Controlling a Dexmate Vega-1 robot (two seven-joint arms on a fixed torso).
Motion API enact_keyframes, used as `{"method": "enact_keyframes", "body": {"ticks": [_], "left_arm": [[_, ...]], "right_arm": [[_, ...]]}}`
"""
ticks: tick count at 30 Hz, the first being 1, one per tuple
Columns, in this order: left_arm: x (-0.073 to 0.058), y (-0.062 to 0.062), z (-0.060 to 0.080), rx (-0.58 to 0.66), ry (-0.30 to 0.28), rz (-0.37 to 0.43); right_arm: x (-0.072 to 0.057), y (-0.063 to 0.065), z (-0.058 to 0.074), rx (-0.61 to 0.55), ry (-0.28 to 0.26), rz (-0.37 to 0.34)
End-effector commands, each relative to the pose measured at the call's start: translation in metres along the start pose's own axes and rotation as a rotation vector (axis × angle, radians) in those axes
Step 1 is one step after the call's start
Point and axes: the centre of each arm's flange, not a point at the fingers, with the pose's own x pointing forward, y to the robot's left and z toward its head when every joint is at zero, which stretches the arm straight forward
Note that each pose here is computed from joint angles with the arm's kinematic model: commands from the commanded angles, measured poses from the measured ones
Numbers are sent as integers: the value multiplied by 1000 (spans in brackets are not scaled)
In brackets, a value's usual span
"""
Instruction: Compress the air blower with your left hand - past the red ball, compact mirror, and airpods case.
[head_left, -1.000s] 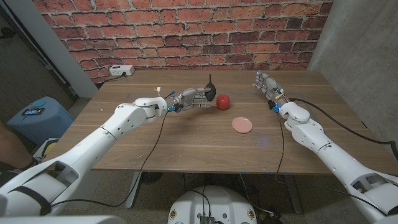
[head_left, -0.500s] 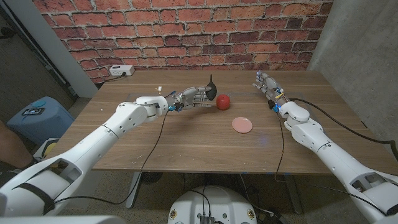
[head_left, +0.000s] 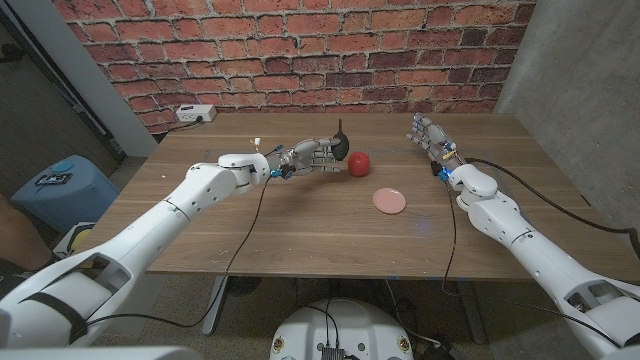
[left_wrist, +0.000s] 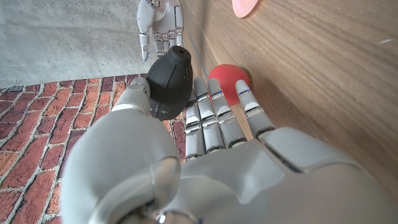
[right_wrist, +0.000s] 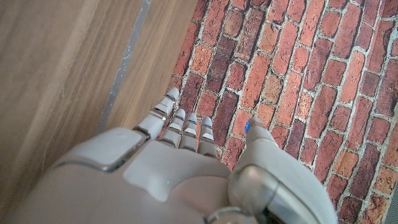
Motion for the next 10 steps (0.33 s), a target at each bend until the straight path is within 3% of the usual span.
{"method": "enact_keyframes", "body": {"ticks": [1,10], "left_arm": [[-2,0,2,4,-5,-19],[-2,7,6,20,-7,-23]], "right_arm": [[-6,3,1,-1,-9,-13],[-1,8,2,1,-14,-17]]}}
